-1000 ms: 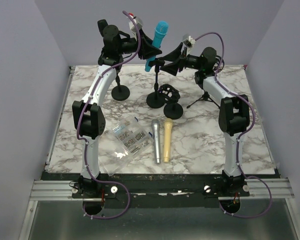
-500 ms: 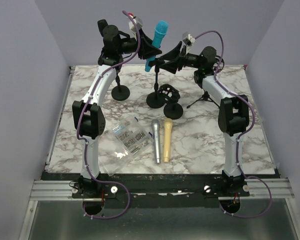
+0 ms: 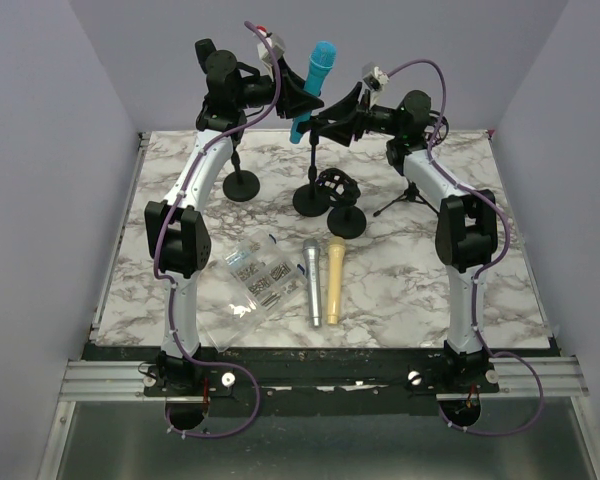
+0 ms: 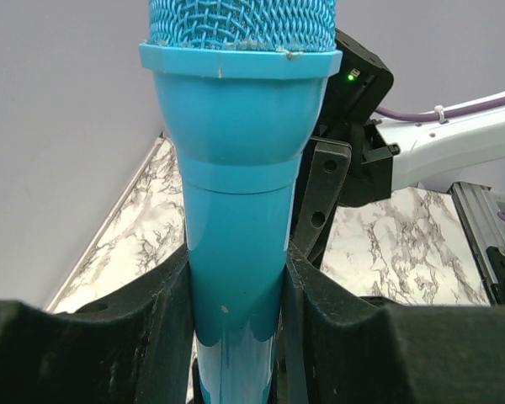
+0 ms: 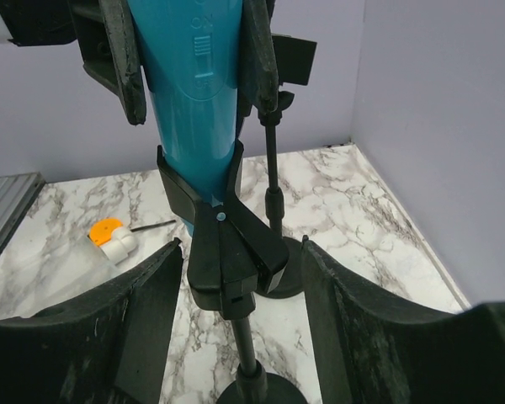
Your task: Remove the microphone from the stand
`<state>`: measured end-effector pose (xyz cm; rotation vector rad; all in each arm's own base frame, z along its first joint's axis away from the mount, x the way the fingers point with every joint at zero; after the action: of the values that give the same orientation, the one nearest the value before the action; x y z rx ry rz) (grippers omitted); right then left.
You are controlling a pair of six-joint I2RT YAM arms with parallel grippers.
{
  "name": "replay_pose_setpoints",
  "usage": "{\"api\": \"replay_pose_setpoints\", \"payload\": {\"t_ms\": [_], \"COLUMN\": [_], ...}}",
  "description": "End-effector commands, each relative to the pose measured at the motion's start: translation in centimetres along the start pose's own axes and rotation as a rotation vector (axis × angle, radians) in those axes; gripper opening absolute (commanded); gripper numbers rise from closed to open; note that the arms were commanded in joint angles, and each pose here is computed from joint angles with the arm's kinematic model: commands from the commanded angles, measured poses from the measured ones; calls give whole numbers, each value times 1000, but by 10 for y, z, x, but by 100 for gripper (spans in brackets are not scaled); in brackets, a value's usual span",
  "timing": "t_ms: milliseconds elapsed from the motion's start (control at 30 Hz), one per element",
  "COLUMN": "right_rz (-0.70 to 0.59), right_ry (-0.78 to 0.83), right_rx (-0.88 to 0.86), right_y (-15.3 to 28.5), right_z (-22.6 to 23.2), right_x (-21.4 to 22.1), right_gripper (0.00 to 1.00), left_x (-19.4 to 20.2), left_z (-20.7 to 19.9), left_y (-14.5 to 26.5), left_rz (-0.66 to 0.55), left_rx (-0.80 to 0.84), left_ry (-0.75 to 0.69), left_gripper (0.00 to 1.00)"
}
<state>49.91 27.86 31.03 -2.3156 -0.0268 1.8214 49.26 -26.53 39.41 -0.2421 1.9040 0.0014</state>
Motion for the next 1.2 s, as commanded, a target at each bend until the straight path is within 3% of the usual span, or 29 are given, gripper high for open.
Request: {"api": "replay_pose_setpoints", "payload": {"t_ms": [0,233,533,667,967,1167], "right_rz": [0,4,11,14,25,30], "right_ry": [29,20,9,5,-2,-7], "right_rx": [-25,-35,-39,-44,-32,-34], "right_y": [-2,-3,-5,-7,-7,-8], "right_z": [3,2,3,2,1,1], "right_x": [-8,-4,1,3,9,12], "right_gripper": [61,55,56,49,58,55], "left_x": [1,2,0,0,1,2], "left_z": [-2,0,-2,-3,-2,-2], "left_y": [1,1,1,1,1,1], "left_rz": [17,16,14,13,17,18], "left_rx": [31,32,38,40,46,48], "left_ry": [-1,4,4,6,11,15], "left_gripper": [0,0,0,0,0,0]}}
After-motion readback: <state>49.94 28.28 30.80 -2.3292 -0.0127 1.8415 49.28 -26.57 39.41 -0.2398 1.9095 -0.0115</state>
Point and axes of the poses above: each gripper's point midway between its finger pads, its own y axis back along the fingers, its own z axis along the line the jaws close on, x = y × z, the point moved 3 cm from there along y, back along the fingers, and after that the axes turned 14 degrees about y, right-handed, at the moved point
